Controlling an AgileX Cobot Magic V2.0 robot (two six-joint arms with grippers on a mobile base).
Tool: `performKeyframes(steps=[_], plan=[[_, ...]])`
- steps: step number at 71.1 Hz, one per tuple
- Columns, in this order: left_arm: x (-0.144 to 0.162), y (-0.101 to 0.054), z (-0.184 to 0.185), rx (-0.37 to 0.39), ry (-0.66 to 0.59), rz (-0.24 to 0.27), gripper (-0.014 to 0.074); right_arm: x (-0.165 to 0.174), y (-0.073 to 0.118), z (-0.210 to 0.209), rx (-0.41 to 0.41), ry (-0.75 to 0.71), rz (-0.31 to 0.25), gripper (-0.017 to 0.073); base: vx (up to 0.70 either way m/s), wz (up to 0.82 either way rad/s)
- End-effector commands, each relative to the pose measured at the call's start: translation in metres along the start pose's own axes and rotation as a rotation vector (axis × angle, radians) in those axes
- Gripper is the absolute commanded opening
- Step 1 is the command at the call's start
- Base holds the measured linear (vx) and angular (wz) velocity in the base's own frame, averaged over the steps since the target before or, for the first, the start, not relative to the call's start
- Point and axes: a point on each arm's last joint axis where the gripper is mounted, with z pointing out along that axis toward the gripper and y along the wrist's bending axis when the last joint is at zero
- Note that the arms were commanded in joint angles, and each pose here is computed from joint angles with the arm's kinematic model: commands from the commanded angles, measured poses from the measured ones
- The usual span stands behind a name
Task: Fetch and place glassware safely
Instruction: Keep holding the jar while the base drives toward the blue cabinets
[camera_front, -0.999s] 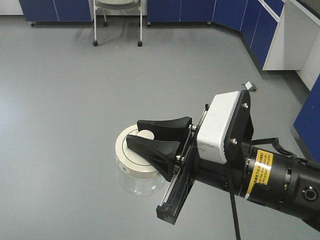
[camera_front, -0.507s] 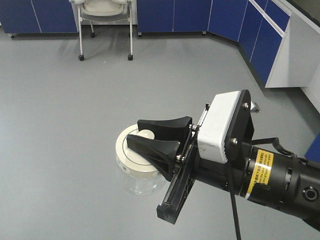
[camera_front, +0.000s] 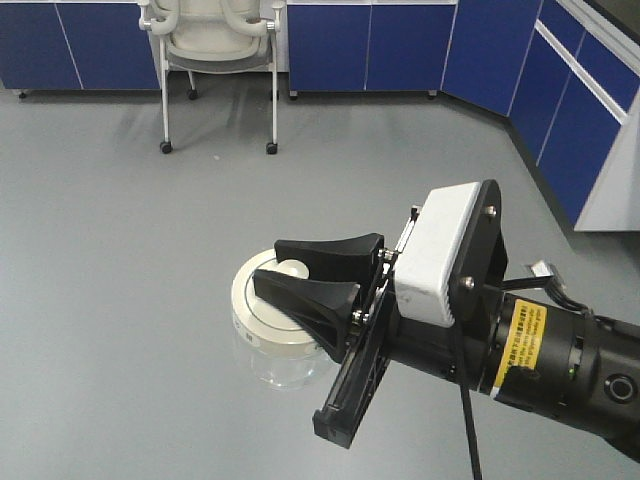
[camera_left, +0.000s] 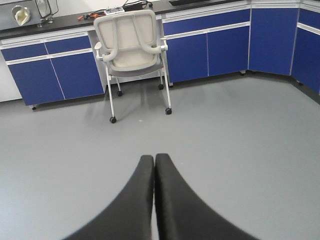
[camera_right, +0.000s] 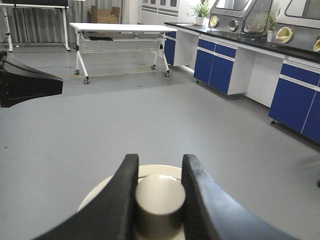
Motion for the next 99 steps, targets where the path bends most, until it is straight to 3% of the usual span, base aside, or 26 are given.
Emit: performKeyframes(steps=[1, 99], plan=[[-0.0139, 0.0012, -0.0014, -0.002, -0.085, -0.004, -0.0007, -0.0231, 0.0023, -0.0034, -0.026, -0.125, -0.001, -0.0003, 0.56, 0.07], [-0.0140, 0.0012, -0.0014, -0.002, -0.086, -0.004, -0.0007, -0.0226, 0.0021, -0.0030, -0.026, -0.123, 0.000, -0.0003, 0.55, 0.02]])
